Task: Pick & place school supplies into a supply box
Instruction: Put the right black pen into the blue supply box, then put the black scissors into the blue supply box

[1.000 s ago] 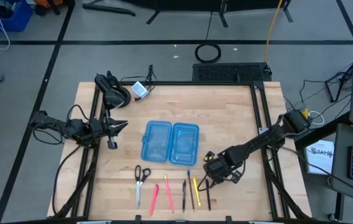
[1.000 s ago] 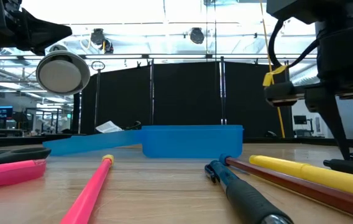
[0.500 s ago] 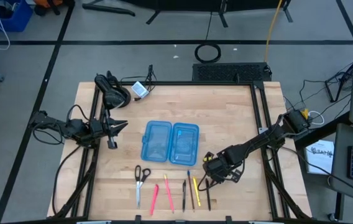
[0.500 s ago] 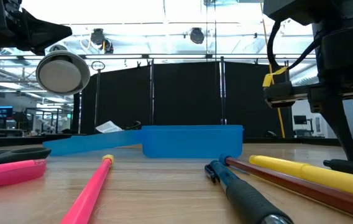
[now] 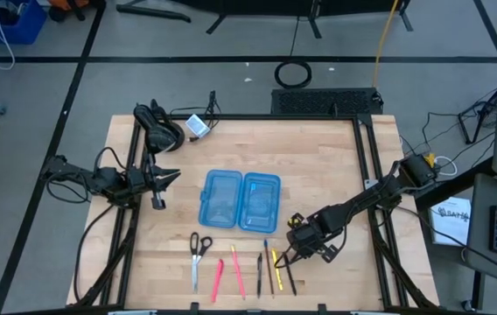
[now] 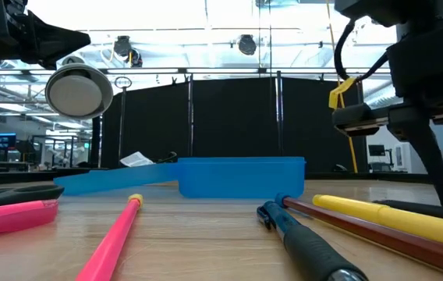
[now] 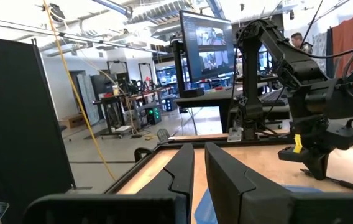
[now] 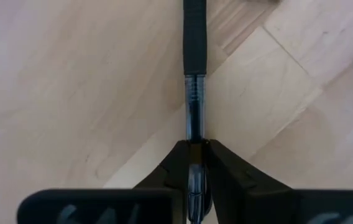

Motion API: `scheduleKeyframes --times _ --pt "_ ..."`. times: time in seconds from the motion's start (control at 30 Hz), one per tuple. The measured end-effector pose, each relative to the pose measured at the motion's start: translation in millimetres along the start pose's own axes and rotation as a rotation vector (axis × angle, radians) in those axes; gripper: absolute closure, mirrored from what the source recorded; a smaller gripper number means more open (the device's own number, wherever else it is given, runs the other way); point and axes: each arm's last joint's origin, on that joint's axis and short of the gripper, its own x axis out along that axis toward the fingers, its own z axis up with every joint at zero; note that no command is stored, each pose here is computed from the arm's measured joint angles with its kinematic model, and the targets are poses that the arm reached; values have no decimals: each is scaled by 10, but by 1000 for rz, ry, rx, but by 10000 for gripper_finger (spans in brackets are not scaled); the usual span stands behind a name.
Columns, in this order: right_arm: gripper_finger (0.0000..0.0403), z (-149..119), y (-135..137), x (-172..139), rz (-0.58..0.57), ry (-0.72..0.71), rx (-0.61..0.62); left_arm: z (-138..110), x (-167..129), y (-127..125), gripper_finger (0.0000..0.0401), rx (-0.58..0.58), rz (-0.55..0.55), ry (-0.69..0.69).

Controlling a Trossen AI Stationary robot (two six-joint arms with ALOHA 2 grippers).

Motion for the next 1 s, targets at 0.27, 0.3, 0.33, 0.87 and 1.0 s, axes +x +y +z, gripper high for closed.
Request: scheduleKeyframes --times 0.27,0.3,0.33,0.87,1.0 --pt "391 -9 48 -385 -82 -112 57 1 0 0 354 -1 0 -1" --pt "391 -6 53 -421 -94 -129 65 3 0 1 354 -3 1 -3" --pt "392 5 62 -454 -112 -144 73 3 0 1 354 -3 1 -3" --pt "400 62 45 -607 -257 -121 192 1 2 -1 354 -72 0 -1" --pt "401 102 55 -610 -265 -243 324 -18 24 -19 354 -110 2 21"
